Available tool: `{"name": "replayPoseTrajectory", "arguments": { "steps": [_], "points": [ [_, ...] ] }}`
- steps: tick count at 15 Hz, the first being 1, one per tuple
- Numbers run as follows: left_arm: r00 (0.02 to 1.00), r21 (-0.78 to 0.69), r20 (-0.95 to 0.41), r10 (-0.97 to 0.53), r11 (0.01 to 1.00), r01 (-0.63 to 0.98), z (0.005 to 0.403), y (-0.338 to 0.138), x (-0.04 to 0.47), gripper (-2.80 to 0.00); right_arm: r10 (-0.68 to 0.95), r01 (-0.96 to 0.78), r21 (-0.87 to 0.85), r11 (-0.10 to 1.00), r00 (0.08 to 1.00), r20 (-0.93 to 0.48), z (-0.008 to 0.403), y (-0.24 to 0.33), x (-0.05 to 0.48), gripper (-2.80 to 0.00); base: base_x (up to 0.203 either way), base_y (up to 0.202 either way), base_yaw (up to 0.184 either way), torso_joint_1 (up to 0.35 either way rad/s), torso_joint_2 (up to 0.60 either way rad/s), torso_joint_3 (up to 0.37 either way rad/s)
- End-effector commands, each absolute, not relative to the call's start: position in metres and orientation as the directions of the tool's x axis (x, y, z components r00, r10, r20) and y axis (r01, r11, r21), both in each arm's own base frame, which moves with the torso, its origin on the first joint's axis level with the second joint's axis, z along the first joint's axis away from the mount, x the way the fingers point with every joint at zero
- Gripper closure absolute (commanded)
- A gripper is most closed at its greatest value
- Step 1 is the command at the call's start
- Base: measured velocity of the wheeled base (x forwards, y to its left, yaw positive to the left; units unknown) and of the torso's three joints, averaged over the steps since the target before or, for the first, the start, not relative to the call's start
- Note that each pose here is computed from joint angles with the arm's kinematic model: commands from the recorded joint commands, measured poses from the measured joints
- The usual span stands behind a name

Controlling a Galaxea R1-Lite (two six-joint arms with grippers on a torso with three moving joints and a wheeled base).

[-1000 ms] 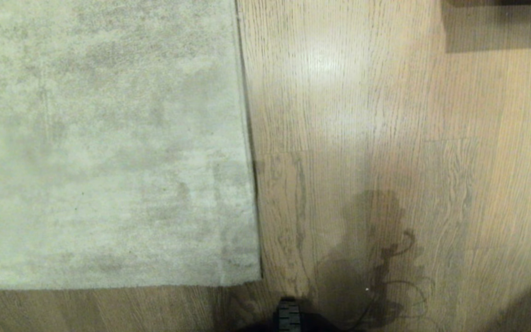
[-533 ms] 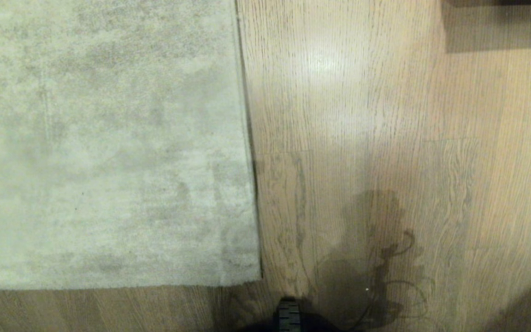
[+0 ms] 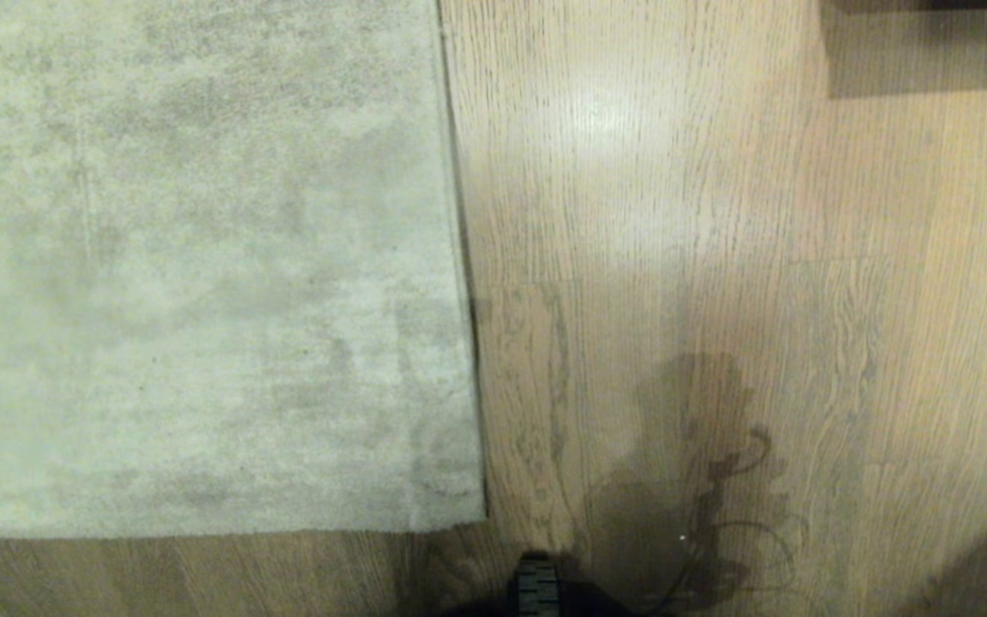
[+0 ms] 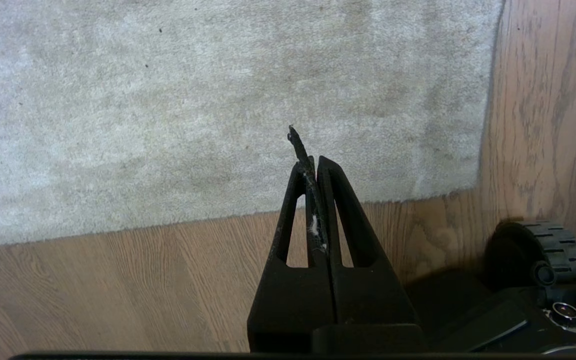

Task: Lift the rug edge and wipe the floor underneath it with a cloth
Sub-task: Put down the rag

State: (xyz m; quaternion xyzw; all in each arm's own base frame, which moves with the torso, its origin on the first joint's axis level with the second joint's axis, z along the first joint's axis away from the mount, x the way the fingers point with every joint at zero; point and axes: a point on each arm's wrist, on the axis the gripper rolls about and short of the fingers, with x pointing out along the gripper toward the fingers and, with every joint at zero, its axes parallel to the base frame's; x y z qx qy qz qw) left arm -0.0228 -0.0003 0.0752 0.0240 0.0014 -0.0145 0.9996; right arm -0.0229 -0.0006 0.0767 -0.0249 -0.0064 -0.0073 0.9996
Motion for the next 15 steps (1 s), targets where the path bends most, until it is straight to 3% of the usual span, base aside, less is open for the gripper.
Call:
{"name": "replayPoseTrajectory", "arguments": {
  "steps": [1, 6, 15],
  "points": [
    [1.000, 0.049, -0.003, -0.029, 0.998, 0.029, 0.0752, -0.0003, -0.0228, 0.00, -0.014, 0.014, -0.050, 0.999, 1.000, 0.012, 0.0767, -0.0007, -0.0228, 0.00, 0.000, 0.000, 0.000, 0.000, 0.00, 0.000],
    [1.000, 0.049, -0.003, -0.029, 0.998, 0.029, 0.0752, -0.0003, -0.0228, 0.00, -0.014, 0.014, -0.050, 0.999, 1.000, 0.012, 0.0767, -0.0007, -0.0228, 0.00, 0.002, -0.038, 0.003, 0.001, 0.00, 0.001],
    [1.000, 0.049, -0.003, -0.029, 0.998, 0.029, 0.0752, -0.0003, -0.0228, 0.00, -0.014, 0.014, -0.050, 0.999, 1.000, 0.012, 0.0767, -0.0007, -0.0228, 0.00, 0.000, -0.192, 0.001, 0.001, 0.00, 0.003]
  ]
}}
